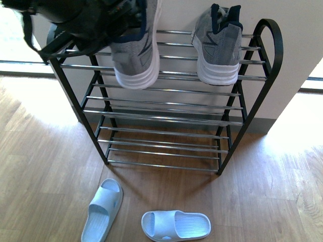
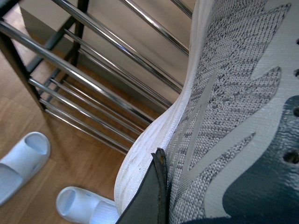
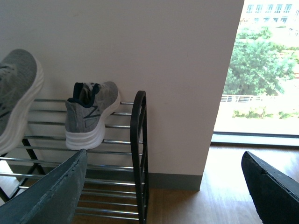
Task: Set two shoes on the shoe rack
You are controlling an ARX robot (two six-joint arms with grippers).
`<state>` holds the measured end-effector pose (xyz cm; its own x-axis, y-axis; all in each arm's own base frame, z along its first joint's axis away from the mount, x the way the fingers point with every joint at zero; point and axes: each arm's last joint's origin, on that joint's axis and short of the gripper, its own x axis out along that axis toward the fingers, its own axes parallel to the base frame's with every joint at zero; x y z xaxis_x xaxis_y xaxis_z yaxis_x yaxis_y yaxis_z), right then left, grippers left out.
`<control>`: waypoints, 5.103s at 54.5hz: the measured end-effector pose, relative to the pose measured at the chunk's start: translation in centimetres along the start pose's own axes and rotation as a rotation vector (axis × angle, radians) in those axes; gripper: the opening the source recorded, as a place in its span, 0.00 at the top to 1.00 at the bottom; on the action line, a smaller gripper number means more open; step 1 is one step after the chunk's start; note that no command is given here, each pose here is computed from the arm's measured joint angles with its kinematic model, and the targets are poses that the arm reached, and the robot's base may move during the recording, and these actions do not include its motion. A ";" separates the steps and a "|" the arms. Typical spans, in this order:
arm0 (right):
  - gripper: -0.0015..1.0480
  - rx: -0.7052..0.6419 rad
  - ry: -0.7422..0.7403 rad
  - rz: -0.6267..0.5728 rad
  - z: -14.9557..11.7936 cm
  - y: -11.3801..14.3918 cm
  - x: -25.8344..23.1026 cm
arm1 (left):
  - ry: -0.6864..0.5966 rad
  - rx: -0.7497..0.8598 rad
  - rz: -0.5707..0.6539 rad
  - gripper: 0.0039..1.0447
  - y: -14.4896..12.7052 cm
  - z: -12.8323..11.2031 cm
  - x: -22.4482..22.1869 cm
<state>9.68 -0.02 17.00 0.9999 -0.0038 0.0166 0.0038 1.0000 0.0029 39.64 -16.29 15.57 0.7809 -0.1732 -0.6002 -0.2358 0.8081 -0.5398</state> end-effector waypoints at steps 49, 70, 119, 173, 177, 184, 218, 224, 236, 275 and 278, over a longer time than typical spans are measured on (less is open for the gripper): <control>0.09 0.000 0.000 0.000 0.0 0.0 0.0 | 0.259 0.179 0.021 0.99 -6.7 -0.3 6.9; 0.09 0.000 0.000 0.000 0.0 0.0 0.0 | 0.215 0.239 0.021 0.33 -6.8 0.5 6.0; 0.09 0.000 0.000 0.000 0.0 0.0 0.0 | -0.523 0.367 0.270 0.09 4.1 1.3 -20.4; 0.09 0.000 0.000 0.002 0.0 0.0 0.0 | -0.684 0.632 -0.043 0.99 15.7 -3.9 -25.2; 0.09 0.000 0.000 0.002 0.0 0.0 0.0 | -0.682 0.633 -0.044 0.99 16.1 -4.2 -25.2; 0.09 0.000 0.000 0.002 0.0 0.0 0.0 | -0.677 0.639 -0.056 0.99 17.3 -4.4 -25.4; 0.09 0.000 0.000 0.002 0.0 0.0 0.0 | -0.699 0.635 -0.048 0.99 18.9 -6.2 -25.8; 0.09 0.000 0.000 0.002 0.0 0.0 0.0 | -0.700 0.635 -0.048 0.99 19.0 -6.4 -26.0; 0.09 0.000 0.000 0.003 0.0 0.0 0.0 | -0.700 0.635 -0.048 0.99 19.1 -6.6 -26.2; 0.09 0.000 0.000 0.002 0.0 0.0 0.0 | -0.684 0.635 -0.041 0.62 19.6 -7.4 -26.8; 0.09 0.000 0.000 0.002 0.0 0.0 0.0 | -0.684 0.635 -0.041 0.50 19.6 -7.4 -26.8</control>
<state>9.68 -0.01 17.00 0.9999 -0.0015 0.0166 0.0015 1.0000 0.0029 9.78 -0.02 16.73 1.0000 -0.0023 -0.0013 0.0023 1.0000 -0.0082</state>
